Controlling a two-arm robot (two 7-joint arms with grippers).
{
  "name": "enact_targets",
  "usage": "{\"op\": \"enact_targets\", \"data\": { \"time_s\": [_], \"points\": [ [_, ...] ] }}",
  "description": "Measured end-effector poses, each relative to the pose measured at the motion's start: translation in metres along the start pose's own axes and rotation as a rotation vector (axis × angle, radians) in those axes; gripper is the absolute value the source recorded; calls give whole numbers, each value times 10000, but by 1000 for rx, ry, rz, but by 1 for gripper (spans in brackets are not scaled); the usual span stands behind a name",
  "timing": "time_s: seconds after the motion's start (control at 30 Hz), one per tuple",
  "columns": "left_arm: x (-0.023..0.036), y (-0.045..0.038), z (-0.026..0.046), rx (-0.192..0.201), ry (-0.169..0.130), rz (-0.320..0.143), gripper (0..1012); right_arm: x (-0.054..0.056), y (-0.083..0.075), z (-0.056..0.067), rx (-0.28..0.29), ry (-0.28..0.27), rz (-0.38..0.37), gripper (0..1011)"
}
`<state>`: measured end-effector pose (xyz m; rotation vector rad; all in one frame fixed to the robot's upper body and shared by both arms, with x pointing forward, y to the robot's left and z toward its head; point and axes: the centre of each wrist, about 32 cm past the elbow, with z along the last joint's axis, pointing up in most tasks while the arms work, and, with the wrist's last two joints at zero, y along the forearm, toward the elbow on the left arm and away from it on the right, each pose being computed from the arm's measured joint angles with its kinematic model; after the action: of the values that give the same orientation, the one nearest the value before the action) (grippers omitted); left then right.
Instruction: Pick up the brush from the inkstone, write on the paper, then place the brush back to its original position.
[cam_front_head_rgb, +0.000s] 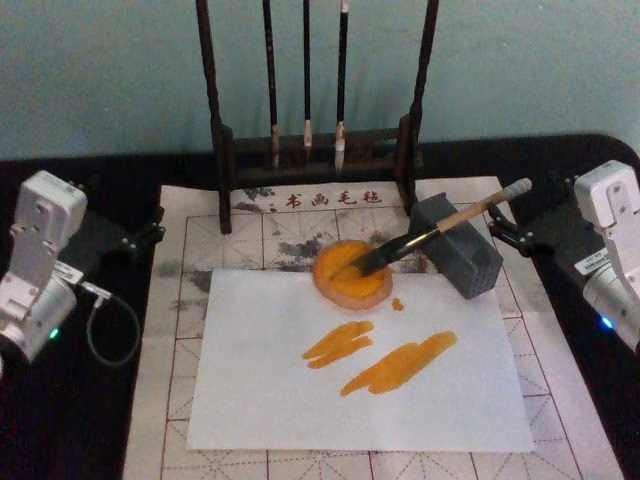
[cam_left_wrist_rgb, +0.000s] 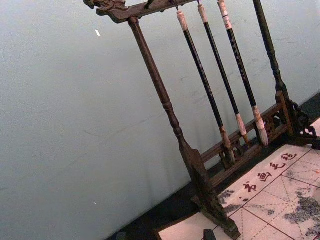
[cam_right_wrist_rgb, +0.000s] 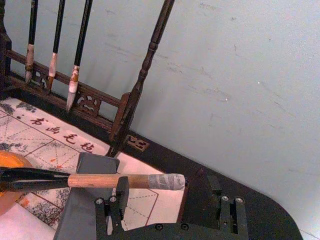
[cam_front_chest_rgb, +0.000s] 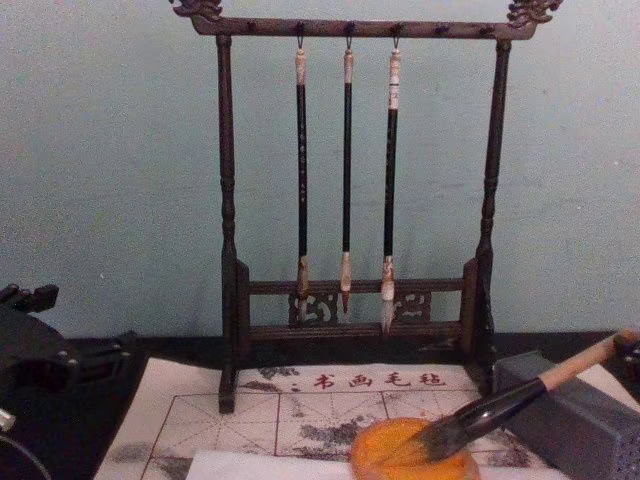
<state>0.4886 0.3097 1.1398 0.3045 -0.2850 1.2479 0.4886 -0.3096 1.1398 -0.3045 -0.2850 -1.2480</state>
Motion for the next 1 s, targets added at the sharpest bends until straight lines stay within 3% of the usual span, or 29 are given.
{"op": "enact_targets", "data": {
  "time_s": [1.0],
  "points": [
    [0,0,0,0,0,0,1001,0,0,0,0,0,0,1000]
  ]
}}
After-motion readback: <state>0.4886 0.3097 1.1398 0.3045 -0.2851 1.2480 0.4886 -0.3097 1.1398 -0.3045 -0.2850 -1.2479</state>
